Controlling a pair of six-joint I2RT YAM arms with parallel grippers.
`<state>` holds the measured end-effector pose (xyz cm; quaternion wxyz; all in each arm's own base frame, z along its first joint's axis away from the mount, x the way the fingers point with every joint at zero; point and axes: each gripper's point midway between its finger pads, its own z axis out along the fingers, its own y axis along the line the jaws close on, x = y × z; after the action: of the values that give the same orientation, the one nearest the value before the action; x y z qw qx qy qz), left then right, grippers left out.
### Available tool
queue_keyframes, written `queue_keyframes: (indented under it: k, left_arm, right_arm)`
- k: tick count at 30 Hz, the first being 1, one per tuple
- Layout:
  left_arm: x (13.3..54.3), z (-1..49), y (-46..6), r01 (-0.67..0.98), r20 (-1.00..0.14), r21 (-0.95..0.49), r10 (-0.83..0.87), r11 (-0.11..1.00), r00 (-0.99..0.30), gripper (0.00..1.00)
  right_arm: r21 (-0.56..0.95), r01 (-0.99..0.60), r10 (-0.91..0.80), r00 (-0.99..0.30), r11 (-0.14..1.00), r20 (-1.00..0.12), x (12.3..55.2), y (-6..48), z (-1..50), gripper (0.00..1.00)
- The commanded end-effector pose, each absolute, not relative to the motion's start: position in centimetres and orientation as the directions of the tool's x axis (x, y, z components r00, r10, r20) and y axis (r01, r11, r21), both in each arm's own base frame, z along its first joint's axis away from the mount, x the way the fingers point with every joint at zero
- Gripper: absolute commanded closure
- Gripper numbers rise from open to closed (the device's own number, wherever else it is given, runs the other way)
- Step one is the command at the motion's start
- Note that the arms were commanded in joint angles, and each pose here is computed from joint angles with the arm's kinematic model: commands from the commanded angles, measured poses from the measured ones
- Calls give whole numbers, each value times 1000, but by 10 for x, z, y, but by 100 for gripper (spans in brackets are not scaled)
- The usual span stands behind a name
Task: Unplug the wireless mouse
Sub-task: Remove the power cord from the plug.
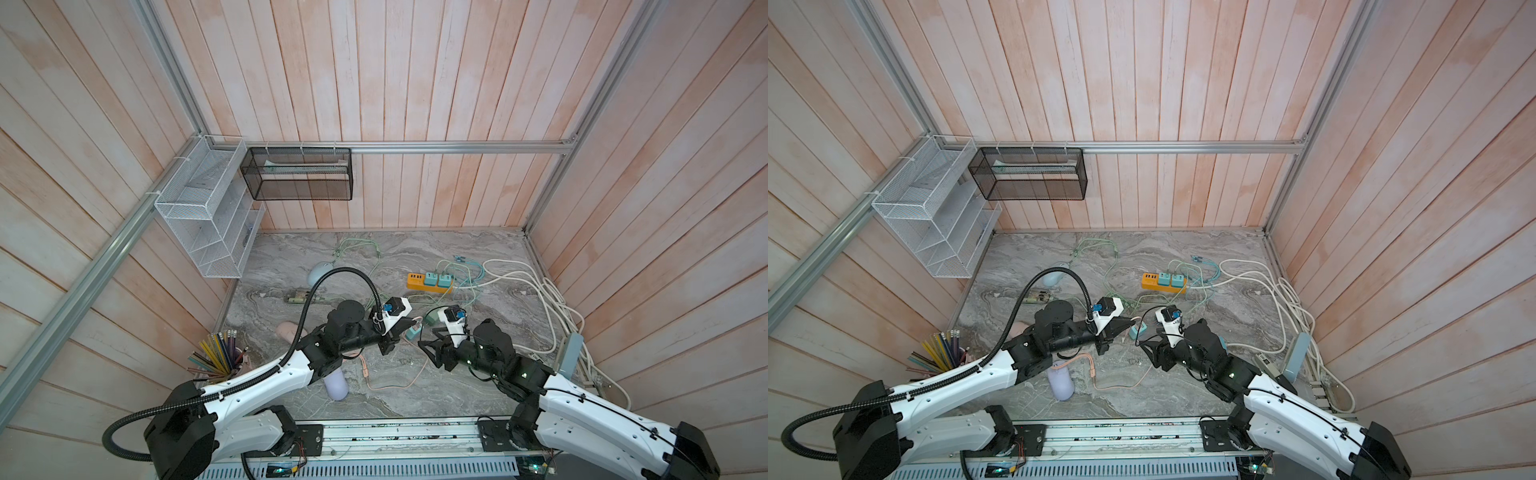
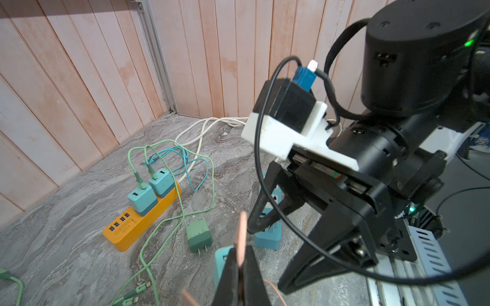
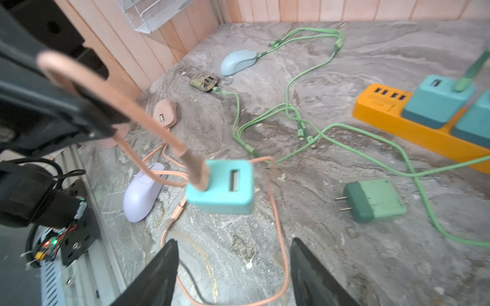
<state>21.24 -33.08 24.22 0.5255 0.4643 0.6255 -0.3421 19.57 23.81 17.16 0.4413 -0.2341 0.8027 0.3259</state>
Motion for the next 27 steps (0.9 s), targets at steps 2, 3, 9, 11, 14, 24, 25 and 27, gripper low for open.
queue_keyframes:
  k: [2,3,9,11,14,24,25,27]
  left_arm:
    - [212,268,-330,940,-986,67,167,334,11,100]
    - [212,270,-331,940,-987,67,163,334,12,100]
    - [213,274,-331,939,-988,62,156,337,9,100]
    - [212,275,-331,939,-988,62,155,337,10,100]
    - [212,277,-330,940,-988,64,152,336,13,100]
    - [208,287,-330,944,-992,55,127,324,14,100]
    - [208,289,-330,945,-992,54,122,324,14,100]
    - [207,291,-330,946,-993,52,119,321,14,100]
  right_arm:
    - [287,-620,-69,-485,730,-872,203,227,171,33]
    - [293,-634,-74,-487,716,-870,200,230,170,33]
    - [356,-744,-81,-480,565,-874,179,254,176,36]
    - [371,-765,-74,-476,526,-876,173,258,178,36]
    - [376,-772,-66,-472,512,-879,172,259,179,37]
    - [346,-758,-63,-452,553,-890,182,258,181,29]
    - [346,-762,-63,-449,547,-891,182,259,181,29]
    - [349,-767,-58,-447,539,-893,182,261,182,29]
